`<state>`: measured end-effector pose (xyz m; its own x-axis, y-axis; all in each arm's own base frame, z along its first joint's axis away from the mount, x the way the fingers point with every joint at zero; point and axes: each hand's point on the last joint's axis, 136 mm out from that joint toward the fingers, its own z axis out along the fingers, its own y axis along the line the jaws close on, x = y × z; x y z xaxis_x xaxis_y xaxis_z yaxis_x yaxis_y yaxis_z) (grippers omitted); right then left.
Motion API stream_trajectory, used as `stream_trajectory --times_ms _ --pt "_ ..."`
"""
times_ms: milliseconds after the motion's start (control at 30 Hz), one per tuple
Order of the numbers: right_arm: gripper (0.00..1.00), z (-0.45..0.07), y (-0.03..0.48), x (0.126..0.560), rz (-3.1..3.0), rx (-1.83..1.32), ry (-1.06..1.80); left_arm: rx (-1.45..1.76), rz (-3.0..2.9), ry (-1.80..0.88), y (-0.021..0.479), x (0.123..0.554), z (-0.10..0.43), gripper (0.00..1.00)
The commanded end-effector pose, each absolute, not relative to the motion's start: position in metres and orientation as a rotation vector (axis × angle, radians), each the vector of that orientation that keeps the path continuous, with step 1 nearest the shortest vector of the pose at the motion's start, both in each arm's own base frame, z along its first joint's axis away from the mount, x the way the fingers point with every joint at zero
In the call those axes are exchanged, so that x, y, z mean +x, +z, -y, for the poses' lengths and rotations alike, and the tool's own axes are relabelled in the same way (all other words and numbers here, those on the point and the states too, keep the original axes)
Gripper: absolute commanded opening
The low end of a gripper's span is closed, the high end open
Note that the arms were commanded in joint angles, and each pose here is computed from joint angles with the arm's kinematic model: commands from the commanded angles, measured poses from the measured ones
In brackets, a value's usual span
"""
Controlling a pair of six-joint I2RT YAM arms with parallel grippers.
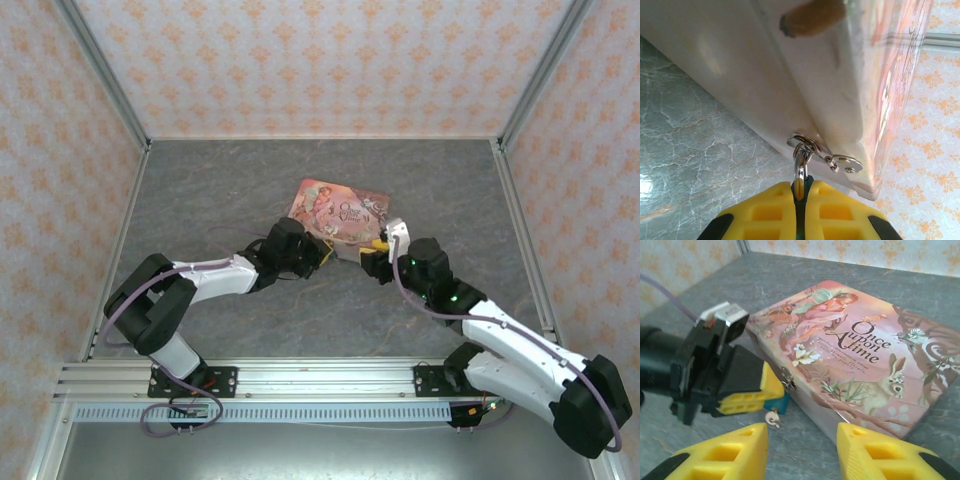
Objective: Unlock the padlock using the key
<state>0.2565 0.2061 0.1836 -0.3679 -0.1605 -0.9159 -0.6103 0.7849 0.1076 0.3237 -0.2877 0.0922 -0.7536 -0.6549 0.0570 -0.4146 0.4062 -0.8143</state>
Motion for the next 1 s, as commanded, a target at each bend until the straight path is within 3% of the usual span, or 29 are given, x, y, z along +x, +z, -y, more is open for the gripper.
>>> stream_trajectory --times_ms 0,333,967 --pt "0.4 -0.206 0.167 0.25 -1.865 -0.852 0.332 -0.923 -2.343 -1.333 0.12 0.328 0.295 0.06" --pt "0.43 -0.234 0.119 0.256 -1.757 -1.193 -0.065 -0.962 -2.339 -1.358 0.117 0.328 0.296 0.05" --pt "0.42 -0.27 0.108 0.272 -1.701 -1.22 -0.025 -0.956 -2.341 -1.369 0.123 0.328 0.299 0.05"
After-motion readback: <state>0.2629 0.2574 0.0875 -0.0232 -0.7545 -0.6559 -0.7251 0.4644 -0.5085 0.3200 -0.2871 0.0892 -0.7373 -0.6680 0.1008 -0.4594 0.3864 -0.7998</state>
